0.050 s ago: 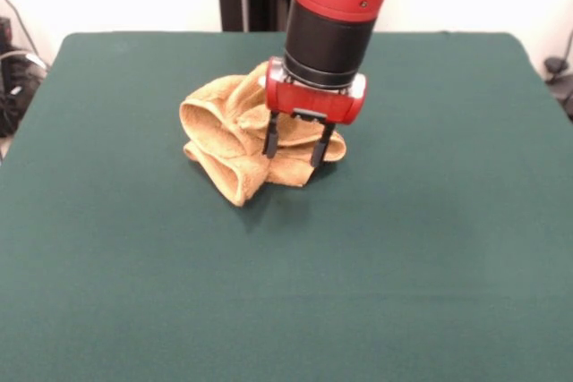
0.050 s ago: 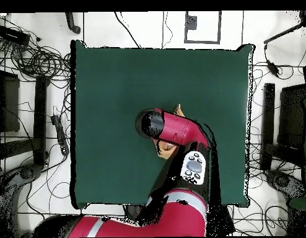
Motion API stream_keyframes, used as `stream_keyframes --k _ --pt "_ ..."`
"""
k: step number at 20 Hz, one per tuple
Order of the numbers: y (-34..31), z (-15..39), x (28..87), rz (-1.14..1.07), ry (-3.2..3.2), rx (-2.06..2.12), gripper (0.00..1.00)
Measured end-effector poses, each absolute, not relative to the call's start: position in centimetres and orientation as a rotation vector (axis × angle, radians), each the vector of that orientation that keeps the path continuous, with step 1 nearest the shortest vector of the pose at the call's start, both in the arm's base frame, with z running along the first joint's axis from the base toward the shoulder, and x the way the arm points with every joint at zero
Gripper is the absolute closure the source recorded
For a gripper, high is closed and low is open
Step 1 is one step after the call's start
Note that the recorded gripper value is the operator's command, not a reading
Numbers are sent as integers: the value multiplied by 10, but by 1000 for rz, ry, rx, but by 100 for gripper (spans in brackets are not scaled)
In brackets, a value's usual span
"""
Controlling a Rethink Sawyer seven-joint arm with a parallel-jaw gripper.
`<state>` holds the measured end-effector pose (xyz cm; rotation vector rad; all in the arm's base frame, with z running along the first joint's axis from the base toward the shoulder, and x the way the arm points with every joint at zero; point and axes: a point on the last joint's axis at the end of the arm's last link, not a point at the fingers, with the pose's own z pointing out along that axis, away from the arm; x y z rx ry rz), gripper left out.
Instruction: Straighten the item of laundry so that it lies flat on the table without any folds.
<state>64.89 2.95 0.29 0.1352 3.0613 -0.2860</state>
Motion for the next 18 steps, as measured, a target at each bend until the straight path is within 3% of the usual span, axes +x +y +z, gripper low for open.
stream_keyframes --k 18 --pt "31 -16 644 -288 3058 124 0"
